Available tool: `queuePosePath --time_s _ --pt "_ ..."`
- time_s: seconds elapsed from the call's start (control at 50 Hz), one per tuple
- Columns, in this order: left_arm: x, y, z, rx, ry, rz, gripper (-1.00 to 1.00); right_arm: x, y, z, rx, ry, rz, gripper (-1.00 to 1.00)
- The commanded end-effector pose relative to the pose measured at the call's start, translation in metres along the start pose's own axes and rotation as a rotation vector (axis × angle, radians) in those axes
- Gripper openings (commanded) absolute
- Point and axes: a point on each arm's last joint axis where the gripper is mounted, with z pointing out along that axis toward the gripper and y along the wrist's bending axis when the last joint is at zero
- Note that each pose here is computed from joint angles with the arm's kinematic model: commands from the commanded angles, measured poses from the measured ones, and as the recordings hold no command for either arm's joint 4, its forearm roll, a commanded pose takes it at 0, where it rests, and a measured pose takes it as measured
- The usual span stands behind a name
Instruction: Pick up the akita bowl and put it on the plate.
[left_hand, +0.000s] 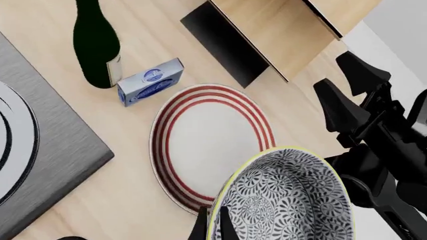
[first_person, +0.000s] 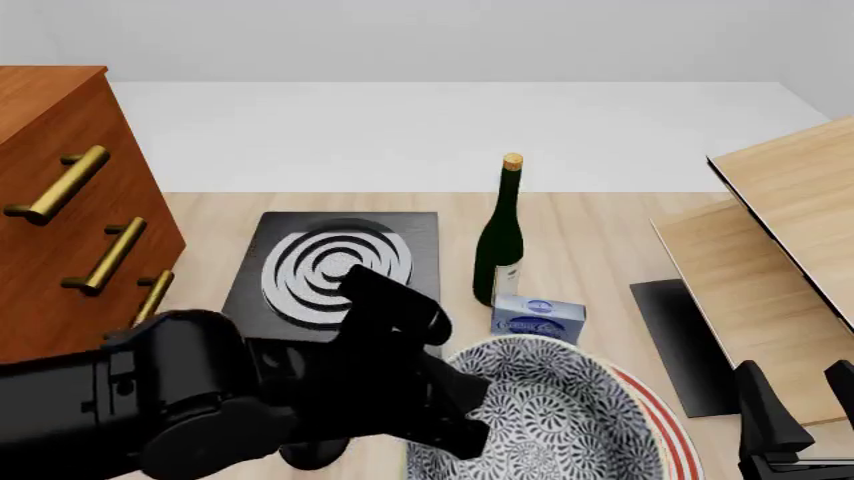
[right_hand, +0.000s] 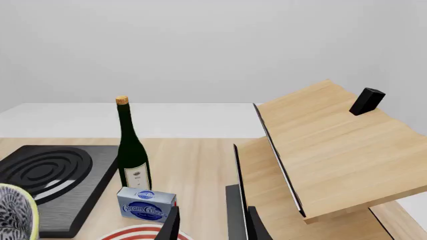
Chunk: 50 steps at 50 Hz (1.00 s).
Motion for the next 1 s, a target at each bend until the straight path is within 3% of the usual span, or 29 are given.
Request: queuePosePath --time_s 0.02,0.28,1.0 --pt "0.009 -0.012 0.026 0.039 0.014 -0.011 -1.0 0.0 0.0 0.0 0.0 0.0 0.0 1.0" --pt "0.013 -0.013 0.044 0.05 0.003 -0.026 -1.0 0.0 0.0 0.0 0.0 -0.001 0.0 1.0" --pt "0.0 -0.008 0.08 0.037 -0.032 -0.018 -1.0 0.0 0.0 0.0 0.0 0.0 0.0 1.0"
